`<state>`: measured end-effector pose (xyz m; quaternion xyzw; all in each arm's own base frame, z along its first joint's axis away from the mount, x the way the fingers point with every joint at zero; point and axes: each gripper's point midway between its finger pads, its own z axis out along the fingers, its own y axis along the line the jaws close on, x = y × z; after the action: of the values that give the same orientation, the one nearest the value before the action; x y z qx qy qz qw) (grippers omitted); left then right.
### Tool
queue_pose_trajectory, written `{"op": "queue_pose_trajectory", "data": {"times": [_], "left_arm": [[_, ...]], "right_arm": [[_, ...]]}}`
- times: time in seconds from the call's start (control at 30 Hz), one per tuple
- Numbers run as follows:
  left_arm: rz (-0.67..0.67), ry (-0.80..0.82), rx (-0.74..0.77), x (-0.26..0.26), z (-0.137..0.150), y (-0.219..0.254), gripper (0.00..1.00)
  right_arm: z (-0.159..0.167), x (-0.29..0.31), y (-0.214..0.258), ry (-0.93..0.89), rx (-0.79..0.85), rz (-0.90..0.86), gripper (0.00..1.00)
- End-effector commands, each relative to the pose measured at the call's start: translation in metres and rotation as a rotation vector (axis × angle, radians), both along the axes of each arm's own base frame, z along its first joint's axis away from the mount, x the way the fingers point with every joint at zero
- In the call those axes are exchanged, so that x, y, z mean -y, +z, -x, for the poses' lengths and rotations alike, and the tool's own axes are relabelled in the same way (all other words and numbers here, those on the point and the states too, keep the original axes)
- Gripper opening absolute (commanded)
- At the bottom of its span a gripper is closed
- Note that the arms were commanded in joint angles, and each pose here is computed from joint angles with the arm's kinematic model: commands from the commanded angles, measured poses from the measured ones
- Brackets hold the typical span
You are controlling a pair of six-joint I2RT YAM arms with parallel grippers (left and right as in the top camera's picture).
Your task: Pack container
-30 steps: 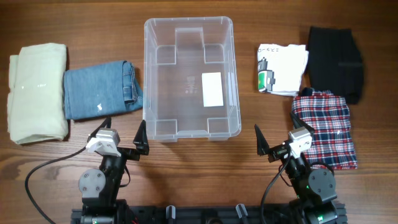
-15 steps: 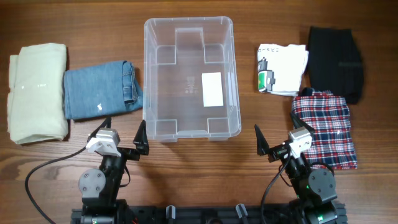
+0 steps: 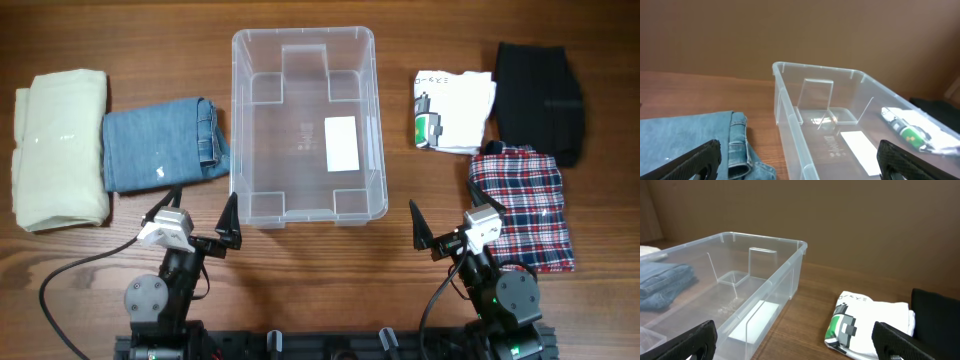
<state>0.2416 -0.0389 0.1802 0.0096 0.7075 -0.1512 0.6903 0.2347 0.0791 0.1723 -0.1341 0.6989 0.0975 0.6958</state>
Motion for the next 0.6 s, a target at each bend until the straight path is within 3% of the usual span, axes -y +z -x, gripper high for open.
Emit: {"op": "queue_pose_trajectory", "data": {"times": [0.0,0.17,0.33,0.57], "left_arm": [[0.053,-0.019,0.102,0.003,0.012,0.058,1.00],[0.128,0.088,0.084,-0.016,0.017,0.108,1.00],[0.098,0.101,0.001,-0.017,-0.002,0.154,1.00],[-0.130,0.055,-0.267,-0.016,-0.060,0.213,1.00]], "right_arm": [[0.001,-0.001,0.002,0.008,0.010,-0.001,1.00],[0.001,-0.001,0.002,0.008,0.010,-0.002,1.00],[0.001,-0.001,0.002,0.008,0.010,-0.001,1.00],[0.001,-0.001,0.002,0.008,0.010,-0.002,1.00]]}}
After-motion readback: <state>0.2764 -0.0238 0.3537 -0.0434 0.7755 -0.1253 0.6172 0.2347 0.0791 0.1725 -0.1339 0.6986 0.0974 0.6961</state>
